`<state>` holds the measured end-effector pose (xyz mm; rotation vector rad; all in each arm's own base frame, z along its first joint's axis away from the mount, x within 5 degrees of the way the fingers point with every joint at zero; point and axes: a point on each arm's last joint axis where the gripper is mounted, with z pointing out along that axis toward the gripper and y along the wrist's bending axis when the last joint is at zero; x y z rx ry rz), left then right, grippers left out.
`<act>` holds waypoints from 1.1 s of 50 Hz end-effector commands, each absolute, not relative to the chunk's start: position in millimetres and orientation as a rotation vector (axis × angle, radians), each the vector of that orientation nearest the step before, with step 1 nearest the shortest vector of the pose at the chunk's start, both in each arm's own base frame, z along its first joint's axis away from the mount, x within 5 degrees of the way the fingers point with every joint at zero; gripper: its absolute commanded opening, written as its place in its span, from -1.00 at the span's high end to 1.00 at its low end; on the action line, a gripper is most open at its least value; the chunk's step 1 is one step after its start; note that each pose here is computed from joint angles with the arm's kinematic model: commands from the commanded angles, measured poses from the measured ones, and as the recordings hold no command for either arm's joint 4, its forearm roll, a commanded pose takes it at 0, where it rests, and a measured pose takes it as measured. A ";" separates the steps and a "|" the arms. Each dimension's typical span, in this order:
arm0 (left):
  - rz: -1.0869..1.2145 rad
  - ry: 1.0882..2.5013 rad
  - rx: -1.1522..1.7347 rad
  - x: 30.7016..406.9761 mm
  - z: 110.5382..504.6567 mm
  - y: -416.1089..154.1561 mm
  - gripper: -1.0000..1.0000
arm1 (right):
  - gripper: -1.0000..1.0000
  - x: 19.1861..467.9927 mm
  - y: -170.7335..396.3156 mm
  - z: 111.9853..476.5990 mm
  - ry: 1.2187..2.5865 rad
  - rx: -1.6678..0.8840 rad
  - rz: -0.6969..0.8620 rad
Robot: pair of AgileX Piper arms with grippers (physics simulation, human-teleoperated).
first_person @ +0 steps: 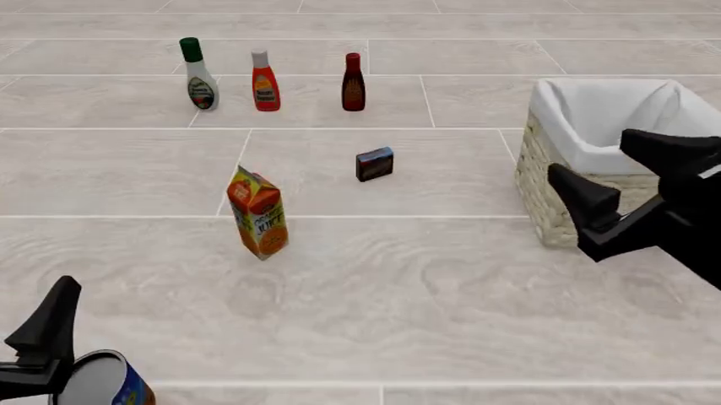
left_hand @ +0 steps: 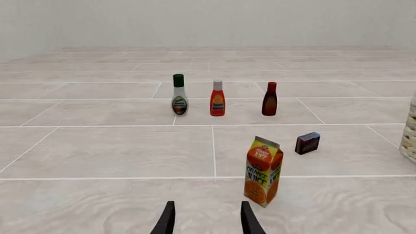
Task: Pick the chocolate pudding and place it in the basket.
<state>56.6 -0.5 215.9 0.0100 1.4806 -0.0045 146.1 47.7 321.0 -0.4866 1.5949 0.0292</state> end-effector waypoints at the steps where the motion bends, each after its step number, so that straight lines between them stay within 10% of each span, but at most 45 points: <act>1: -0.006 1.482 0.008 56.7 215.0 -0.5 -1.00 | -1.00 177.0 72.0 330.0 1.616 -0.644 0.011; 55: -0.005 1.481 0.009 56.7 215.0 -0.5 -1.00 | -1.00 286.8 171.4 312.0 1.598 -1.272 -0.167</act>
